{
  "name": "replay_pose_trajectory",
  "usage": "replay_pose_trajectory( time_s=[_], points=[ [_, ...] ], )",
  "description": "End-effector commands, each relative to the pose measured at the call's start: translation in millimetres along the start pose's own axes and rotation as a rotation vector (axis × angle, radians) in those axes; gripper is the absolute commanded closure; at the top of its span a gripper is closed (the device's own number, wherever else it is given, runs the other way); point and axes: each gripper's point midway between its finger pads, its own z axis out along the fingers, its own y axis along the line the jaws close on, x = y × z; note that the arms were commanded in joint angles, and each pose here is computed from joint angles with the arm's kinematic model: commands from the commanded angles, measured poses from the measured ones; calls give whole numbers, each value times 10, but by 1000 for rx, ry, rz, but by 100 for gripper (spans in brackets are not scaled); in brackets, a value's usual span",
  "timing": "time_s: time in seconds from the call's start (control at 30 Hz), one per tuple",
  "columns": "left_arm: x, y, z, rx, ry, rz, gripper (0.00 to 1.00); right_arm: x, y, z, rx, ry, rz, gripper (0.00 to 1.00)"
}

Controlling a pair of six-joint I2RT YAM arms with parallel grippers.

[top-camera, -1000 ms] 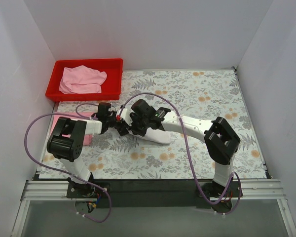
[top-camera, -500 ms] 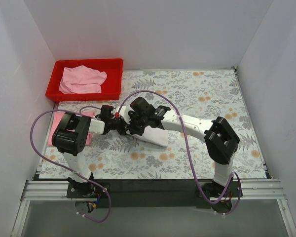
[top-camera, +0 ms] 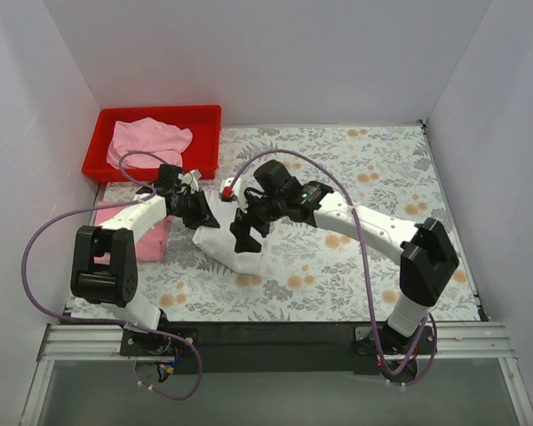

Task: Fold and stack the t-shirts
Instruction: Neatly place the folded tshirt to the corner

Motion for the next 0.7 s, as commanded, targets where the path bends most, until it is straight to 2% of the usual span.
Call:
replay_pose_trajectory(
  time_s=[0.0,0.03,0.23,0.4,0.67],
  points=[
    [119,200,-358,-122,56,185,100,-159,115,-345,-65,-79,-16,1],
    [98,213,-438,-128,48,247,100,-140,103,-379,-62,-78,-18,2],
    [-201,311,-868,-242,-50,406,100,83,-139,-572,0,-61,31,2],
    [-436,253,-1174,-219,-81,526,100,121,-225,-639,30,-60,37,2],
    [-770,379,-1510,-234,-154,470,100,150,-243,-634,36,-50,38,2]
  ],
)
